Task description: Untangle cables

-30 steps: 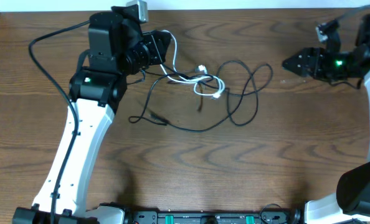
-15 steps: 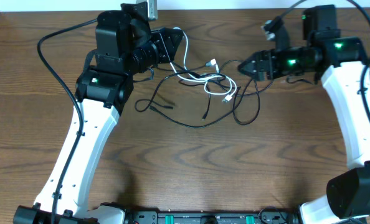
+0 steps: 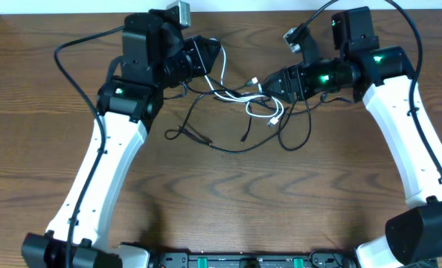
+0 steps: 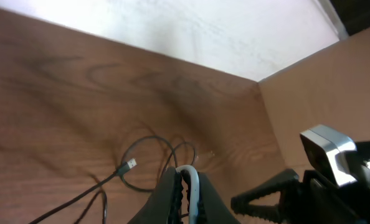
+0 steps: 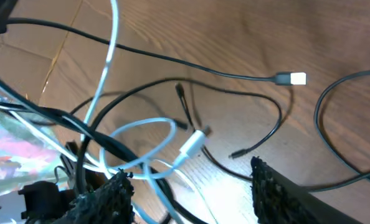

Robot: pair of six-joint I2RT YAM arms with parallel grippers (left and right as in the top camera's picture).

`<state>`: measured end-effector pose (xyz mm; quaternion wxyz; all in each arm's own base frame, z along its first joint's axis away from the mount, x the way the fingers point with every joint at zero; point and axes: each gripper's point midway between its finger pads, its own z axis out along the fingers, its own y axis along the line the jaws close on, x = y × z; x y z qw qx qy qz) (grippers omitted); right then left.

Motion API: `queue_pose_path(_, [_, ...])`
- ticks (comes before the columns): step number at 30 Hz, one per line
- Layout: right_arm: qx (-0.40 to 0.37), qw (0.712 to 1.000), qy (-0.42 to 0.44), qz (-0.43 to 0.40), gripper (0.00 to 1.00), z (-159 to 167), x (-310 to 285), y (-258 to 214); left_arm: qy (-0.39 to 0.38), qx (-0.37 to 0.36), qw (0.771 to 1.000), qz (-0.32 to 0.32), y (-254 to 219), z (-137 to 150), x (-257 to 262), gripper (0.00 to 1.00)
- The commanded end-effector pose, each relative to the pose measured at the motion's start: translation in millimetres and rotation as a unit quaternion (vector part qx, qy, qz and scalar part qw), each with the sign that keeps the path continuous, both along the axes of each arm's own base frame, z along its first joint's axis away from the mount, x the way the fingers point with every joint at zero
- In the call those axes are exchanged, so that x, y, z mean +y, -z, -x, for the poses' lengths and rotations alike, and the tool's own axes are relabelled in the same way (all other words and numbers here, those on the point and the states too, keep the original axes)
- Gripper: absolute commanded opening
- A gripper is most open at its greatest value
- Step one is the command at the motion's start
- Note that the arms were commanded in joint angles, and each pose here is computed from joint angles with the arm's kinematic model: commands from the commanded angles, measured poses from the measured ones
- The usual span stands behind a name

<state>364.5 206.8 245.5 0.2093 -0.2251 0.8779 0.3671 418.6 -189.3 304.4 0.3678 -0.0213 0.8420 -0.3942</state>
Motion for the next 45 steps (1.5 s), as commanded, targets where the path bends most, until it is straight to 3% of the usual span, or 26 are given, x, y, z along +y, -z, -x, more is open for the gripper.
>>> queue_pose_path(1, [-0.009, 1.0, -0.012, 0.011, 0.6, 4, 9, -2, 0.013, -0.011, 1.0, 0.019, -18, 2, -11, 0.08])
queue_pose_path(8, [-0.006, 0.999, -0.031, 0.041, 0.57, 18, 28, 9, 0.03, -0.018, 0.999, 0.026, -23, 6, -21, 0.08])
queue_pose_path(17, [0.009, 0.993, -0.017, 0.114, 0.36, 28, 24, 33, 0.033, -0.026, 0.999, 0.029, -26, 6, -22, 0.08])
queue_pose_path(31, [0.043, 0.99, -0.021, 0.133, 0.21, 41, 19, 56, 0.028, -0.04, 0.998, 0.045, -37, 2, -23, 0.08])
queue_pose_path(35, [0.047, 0.989, -0.02, 0.138, 0.23, 42, 17, 60, 0.024, -0.034, 0.998, 0.055, -38, 2, -23, 0.08])
queue_pose_path(38, [0.048, 0.989, -0.017, 0.139, 0.4, 41, 17, 61, 0.04, -0.039, 0.996, 0.064, -43, 5, -28, 0.08])
queue_pose_path(45, [0.059, 0.992, -0.004, 0.11, 0.47, 39, 25, 56, 0.072, -0.044, 0.994, 0.071, -47, 12, -35, 0.08])
